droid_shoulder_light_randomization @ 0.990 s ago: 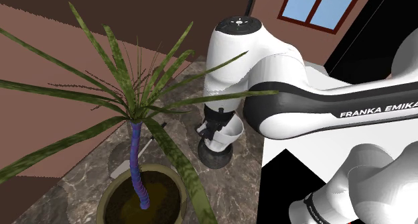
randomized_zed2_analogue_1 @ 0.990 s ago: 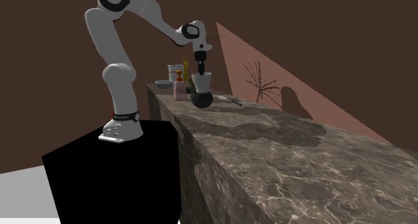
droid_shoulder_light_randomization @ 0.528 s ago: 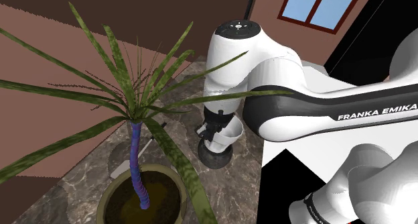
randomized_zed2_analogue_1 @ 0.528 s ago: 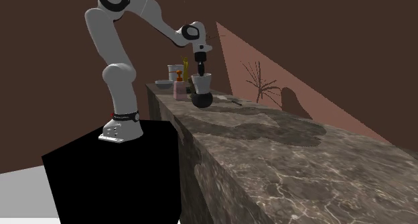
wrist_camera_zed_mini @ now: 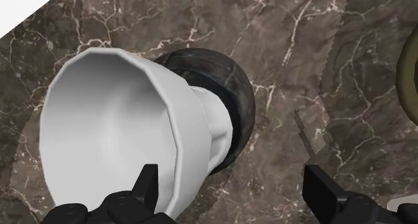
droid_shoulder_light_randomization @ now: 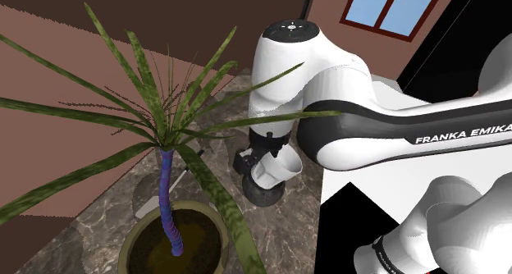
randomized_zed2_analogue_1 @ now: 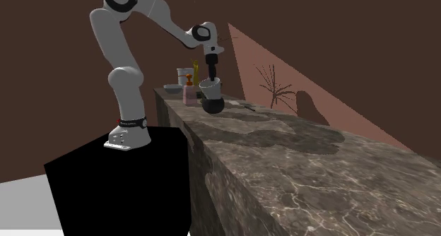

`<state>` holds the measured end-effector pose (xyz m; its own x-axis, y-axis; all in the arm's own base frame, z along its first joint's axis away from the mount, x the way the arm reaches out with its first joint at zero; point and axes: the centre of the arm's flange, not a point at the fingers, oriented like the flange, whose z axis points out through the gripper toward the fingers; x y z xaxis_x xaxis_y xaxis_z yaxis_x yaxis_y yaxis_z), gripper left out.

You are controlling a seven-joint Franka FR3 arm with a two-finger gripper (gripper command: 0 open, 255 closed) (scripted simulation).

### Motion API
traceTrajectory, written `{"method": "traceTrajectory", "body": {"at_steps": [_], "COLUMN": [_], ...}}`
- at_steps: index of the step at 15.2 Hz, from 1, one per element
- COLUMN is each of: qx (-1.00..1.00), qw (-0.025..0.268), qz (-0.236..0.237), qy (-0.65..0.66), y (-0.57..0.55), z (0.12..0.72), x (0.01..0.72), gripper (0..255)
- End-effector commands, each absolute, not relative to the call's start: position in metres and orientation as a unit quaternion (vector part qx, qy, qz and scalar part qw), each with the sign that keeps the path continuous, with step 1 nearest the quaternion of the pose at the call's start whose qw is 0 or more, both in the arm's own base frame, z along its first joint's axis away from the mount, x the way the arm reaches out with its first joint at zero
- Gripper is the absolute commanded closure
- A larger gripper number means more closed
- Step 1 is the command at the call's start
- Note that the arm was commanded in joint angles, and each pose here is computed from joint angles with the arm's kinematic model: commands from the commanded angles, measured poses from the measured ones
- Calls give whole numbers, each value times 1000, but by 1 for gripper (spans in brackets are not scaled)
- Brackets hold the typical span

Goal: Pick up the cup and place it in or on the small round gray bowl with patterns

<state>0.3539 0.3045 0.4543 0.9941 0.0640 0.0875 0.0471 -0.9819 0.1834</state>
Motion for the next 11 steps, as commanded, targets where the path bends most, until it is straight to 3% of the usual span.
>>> {"method": "traceTrajectory", "body": {"at_steps": [1, 3, 11], "qx": [994, 994, 994], "qw": [91, 91, 91], "qz": [47, 47, 47], "qy": [28, 28, 28], "y": [307, 311, 311], "z": [475, 498, 498], "x": [350, 348, 348], "gripper": [0, 0, 0]}}
